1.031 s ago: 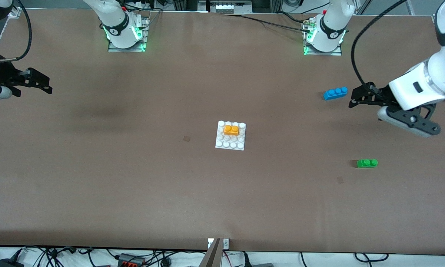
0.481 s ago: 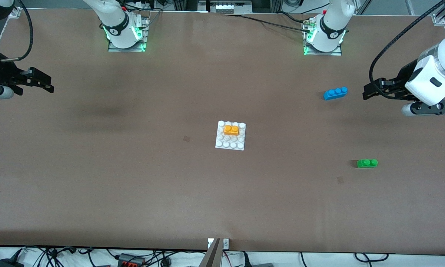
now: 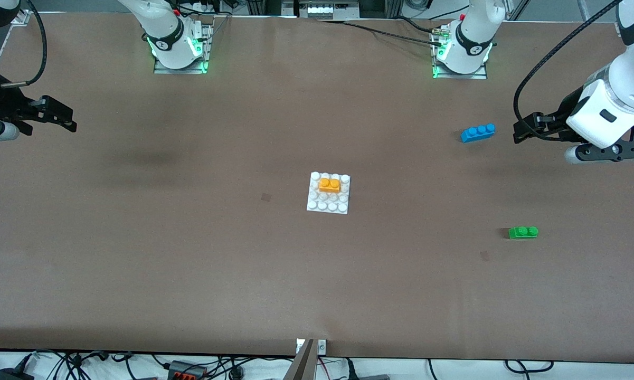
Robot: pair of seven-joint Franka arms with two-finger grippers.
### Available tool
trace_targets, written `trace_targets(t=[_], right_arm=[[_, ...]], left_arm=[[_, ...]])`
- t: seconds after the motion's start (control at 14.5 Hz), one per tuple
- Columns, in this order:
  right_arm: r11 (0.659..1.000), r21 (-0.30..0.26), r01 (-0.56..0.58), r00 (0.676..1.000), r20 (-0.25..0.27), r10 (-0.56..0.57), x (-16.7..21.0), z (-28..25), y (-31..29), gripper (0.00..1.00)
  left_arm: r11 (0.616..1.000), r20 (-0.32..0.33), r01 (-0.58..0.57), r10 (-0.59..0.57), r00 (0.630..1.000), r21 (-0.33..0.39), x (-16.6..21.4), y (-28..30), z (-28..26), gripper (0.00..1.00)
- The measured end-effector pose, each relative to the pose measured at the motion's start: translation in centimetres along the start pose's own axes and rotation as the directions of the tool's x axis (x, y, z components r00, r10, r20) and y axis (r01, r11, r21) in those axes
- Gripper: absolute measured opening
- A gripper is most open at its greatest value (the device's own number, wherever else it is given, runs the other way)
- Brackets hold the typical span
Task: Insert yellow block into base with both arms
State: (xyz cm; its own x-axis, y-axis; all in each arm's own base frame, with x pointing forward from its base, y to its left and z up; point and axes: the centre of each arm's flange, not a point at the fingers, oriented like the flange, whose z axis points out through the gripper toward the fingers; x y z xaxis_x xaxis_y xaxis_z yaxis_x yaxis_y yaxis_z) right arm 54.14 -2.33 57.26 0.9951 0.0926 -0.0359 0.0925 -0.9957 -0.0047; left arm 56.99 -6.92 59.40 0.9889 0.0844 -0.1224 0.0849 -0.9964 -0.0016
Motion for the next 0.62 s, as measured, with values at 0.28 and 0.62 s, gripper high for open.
trace_targets(t=[0.28, 0.62], right_arm=[[1.000, 0.000, 0.000, 1.000, 0.000, 0.000, 0.00, 0.00, 0.00, 1.00], [1.000, 0.000, 0.000, 1.000, 0.000, 0.000, 0.00, 0.00, 0.00, 1.00]], left_arm=[[1.000, 0.002, -0.005, 0.005, 1.000, 0.003, -0.08, 0.28, 0.13, 1.00], [1.000, 0.006, -0.003, 0.003, 1.000, 0.004, -0.06, 0.20, 0.31, 1.00]])
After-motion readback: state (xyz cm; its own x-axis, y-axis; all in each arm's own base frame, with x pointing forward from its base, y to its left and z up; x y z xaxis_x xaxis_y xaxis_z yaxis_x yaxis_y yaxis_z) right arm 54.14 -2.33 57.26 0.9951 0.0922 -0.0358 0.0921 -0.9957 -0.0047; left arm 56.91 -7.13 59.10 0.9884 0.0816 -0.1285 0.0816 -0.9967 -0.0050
